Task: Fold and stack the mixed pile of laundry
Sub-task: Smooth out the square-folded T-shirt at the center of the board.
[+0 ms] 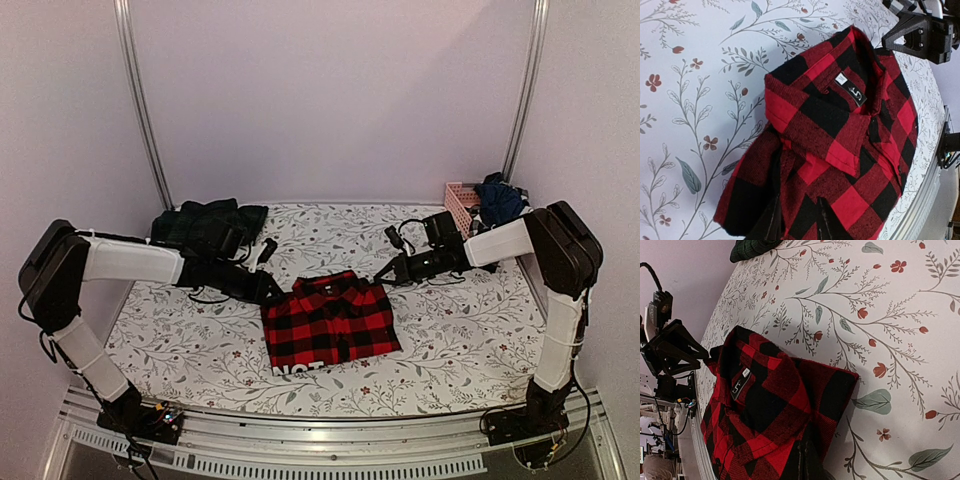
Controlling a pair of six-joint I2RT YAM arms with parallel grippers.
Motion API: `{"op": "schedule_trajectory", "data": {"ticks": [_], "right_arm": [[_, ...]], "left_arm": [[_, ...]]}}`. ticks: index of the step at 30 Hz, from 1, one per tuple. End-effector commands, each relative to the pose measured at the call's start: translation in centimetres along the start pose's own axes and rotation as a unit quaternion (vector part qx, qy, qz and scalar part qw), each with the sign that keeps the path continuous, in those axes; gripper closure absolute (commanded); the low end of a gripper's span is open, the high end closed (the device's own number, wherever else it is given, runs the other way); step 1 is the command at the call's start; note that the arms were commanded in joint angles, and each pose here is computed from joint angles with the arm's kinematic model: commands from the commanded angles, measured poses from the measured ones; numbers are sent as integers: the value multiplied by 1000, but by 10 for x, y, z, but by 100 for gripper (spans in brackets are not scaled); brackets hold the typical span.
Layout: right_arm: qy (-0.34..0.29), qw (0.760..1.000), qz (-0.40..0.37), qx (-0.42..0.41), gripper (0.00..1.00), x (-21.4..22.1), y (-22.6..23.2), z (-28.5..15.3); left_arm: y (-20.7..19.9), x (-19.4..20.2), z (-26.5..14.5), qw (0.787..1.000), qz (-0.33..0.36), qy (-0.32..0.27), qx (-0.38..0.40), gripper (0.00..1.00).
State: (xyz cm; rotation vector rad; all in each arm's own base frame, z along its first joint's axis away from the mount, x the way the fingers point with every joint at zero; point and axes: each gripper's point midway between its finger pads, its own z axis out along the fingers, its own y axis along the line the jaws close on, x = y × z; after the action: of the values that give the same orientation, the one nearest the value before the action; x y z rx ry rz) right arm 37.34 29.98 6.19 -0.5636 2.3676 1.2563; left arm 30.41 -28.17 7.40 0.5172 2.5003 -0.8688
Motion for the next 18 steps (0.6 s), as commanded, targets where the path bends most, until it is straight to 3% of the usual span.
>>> {"op": "schedule_trajectory", "data": {"ticks": [1,15,18], "right_arm": [[7,1000,-2,-7,100,4,0,5],[8,1000,-3,-7,100,4,0,5],[7,1000,-4,-9,100,4,1,4]], "left_arm": [[3,3,4,1000,0,13,-16,76],[20,13,11,999,-26,30,-35,75],[22,13,11,998,-28,27,-39,80]]}}
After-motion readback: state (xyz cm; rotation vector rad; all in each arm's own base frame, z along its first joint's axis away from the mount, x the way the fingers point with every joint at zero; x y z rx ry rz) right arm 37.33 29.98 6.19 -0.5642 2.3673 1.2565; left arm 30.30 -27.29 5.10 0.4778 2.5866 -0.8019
